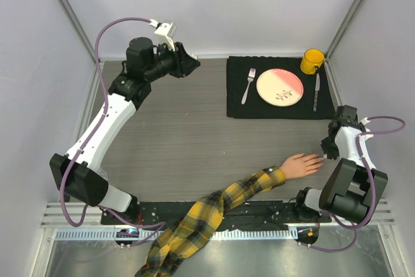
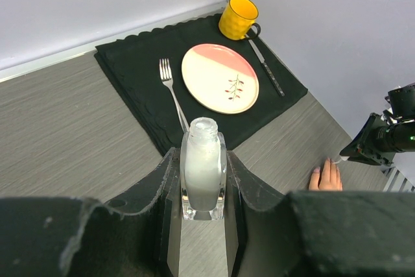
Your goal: Paint the nails
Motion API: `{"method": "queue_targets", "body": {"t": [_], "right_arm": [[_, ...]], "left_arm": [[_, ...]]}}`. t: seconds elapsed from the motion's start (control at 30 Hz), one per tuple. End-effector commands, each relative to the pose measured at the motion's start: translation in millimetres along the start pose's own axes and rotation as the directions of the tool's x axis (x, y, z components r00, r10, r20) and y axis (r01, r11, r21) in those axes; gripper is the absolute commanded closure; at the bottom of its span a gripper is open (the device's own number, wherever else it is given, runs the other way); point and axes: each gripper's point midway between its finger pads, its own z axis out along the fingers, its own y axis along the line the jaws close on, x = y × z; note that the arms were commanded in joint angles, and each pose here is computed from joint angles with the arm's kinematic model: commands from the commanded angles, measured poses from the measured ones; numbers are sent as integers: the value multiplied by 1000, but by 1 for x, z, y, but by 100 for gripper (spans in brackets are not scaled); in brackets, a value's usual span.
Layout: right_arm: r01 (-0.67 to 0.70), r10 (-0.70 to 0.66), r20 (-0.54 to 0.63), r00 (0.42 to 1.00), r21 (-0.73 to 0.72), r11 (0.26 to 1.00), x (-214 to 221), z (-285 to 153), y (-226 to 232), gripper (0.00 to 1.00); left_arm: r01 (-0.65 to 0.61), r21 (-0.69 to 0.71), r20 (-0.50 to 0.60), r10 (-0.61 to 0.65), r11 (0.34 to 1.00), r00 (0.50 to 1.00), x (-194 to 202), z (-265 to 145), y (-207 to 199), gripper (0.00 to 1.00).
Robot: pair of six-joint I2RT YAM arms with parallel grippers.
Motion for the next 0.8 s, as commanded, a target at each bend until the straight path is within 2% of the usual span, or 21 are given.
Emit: {"method": "queue_targets", "body": {"t": [0.0, 0.37, 0.77], "right_arm": [[-7, 6, 43, 999, 26, 1000, -9, -1, -4, 100], [7, -11, 62, 998, 58, 998, -13, 7, -6, 100], [11, -10, 99, 995, -8, 1000, -31, 13, 18, 100]], "left_arm": [[-42, 44, 95, 37, 998, 995, -32, -12, -17, 100], [-50, 42, 87, 46, 998, 995, -32, -12, -16, 100], [-54, 37, 86, 51, 998, 995, -33, -12, -15, 100]]}}
